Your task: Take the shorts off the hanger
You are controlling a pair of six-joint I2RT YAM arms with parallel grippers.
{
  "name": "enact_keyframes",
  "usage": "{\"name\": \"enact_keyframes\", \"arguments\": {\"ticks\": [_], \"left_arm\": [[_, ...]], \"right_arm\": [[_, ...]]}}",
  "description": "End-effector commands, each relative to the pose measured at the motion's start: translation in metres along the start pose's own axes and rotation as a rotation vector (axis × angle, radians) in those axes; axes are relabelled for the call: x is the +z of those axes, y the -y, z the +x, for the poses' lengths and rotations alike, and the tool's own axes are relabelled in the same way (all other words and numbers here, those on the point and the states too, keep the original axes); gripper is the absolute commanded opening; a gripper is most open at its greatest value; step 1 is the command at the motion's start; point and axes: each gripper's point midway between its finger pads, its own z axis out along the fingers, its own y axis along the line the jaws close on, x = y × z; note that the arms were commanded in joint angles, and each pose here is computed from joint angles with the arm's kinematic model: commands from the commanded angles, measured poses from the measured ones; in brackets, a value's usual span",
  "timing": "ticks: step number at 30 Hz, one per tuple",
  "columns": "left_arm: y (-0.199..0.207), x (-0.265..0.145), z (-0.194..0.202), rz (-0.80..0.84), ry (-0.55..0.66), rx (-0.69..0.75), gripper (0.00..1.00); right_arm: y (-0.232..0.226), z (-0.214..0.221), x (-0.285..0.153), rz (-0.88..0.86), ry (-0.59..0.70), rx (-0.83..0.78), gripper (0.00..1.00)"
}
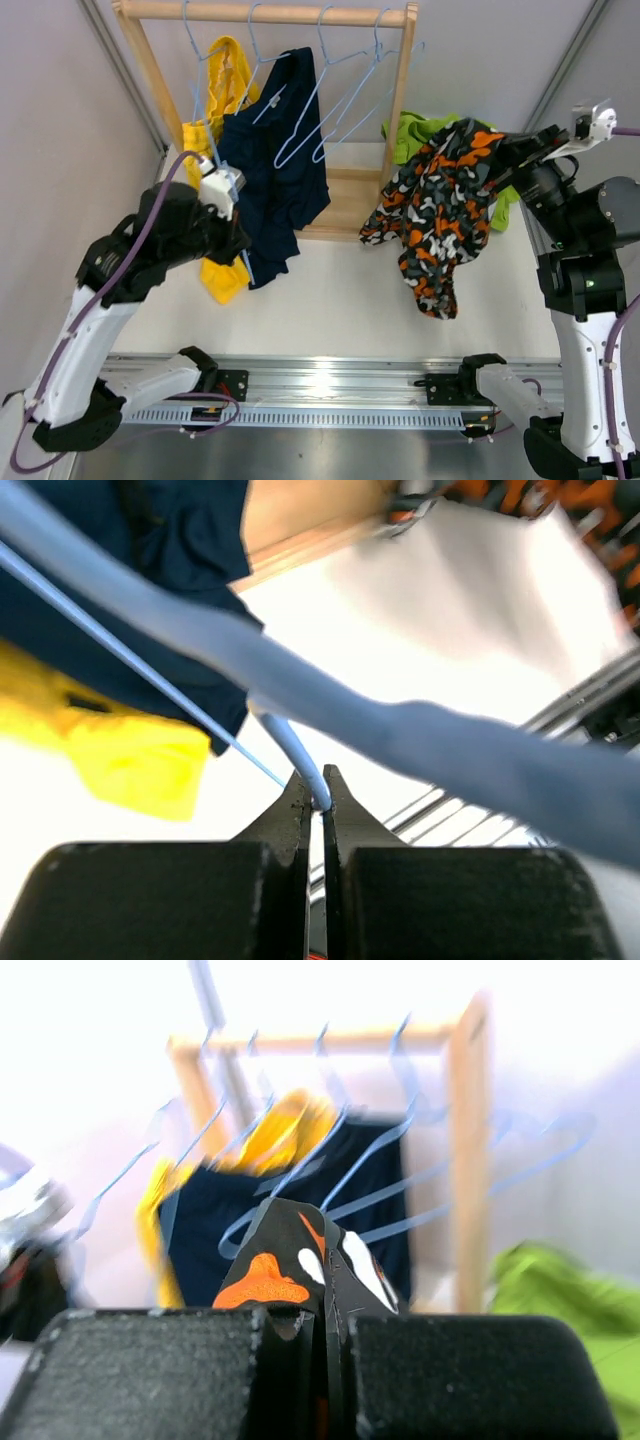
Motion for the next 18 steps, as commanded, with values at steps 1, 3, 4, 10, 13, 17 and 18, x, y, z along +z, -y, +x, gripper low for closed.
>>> {"name": "enact_keyframes", "arguments": {"ticks": [1,3,4,10,13,17,18], "left_arm": [[-0.017,-0.021,0.014,-0.089,0.031,0.008,0.0],[-0.011,-0.019,0.017,-0.055,0.029,0.012,0.0],[0.0,-0.019,0.015,0.009,0.03,0.015,0.0],[0.039,0.004,0.007,0.21,-0.036,0.056,0.0],[0.051,0.023,0.002,0.273,-0.075,0.073,0.0],[0.052,0.033,-0.027,0.257,-0.056,0.083,0.0],[0.053,0.032,-0.034,0.257,-0.043,0.086,0.0]], "right_arm": [[0.022,-0.034,0.005,0.114,0.069,-0.071,0.0],[0.023,-0.038,0.009,0.106,0.083,-0.055,0.0],[0.026,-0.035,0.01,0.109,0.079,-0.049,0.0],[0.033,-0.025,0.0,0.153,0.076,-0.054,0.0],[0.041,-0.024,-0.007,0.188,0.084,-0.083,0.0],[0.057,-0.054,0.003,0.22,0.16,-0.122,0.0],[0.064,-0.063,0.007,0.234,0.177,-0.129,0.0]]}}
